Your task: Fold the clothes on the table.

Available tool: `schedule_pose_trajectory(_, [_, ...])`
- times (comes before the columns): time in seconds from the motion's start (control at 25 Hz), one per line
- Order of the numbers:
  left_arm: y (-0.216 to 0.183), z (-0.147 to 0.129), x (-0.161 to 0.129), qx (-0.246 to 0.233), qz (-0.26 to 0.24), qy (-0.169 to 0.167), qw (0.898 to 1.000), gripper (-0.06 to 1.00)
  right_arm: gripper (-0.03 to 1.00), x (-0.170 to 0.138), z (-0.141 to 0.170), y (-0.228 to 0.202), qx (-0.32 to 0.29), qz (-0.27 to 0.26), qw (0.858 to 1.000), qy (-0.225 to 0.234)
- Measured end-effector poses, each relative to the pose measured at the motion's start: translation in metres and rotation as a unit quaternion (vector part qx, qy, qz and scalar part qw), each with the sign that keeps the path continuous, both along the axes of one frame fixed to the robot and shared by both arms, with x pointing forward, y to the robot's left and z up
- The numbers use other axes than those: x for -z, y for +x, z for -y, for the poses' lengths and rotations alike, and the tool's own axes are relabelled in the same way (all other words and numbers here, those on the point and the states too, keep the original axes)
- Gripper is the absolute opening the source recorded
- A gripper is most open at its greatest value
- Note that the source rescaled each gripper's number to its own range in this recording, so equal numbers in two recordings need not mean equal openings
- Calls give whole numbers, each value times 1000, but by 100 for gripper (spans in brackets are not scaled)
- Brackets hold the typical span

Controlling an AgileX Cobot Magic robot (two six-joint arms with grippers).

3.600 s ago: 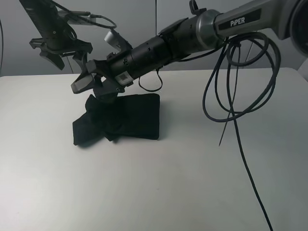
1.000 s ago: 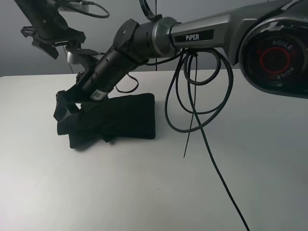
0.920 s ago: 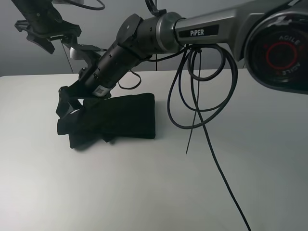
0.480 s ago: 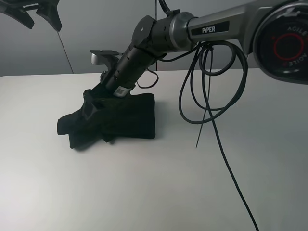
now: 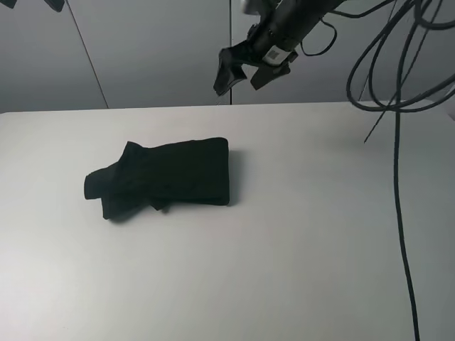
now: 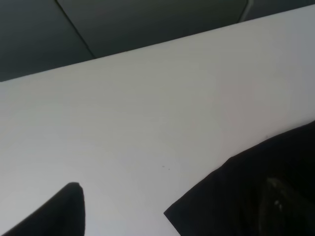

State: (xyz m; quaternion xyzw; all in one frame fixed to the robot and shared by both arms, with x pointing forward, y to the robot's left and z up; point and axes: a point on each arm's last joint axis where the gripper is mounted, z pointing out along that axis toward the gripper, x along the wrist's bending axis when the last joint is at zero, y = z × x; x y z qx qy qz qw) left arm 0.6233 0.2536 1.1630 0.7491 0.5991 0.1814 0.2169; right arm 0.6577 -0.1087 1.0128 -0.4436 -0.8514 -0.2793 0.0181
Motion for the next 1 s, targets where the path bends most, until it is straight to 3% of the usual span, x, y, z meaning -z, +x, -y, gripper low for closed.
schedule_pose_trajectory(0.12, [-17,-4,-1,-4,5,-4,1000,93,98,-22,37,-3,29,17,999,-15])
schedule_pose_trajectory(0.28, [-43,-7,11,-10,5,-12,1000,93,98,-34,61,-32,63,47,995,-68])
schedule_pose_trajectory(0.64, [-133,-17,19,-32,48,-32,998,93,98,-52,108,-145,135,106,979,-108])
schedule_pose_trajectory(0.8, [-177,-21,25,-35,65,-37,997,93,98,-68,125,-201,168,138,972,-88])
schedule_pose_trajectory(1.0, [-226,-26,39,-35,73,-38,996,93,99,-98,142,-266,164,179,967,-71])
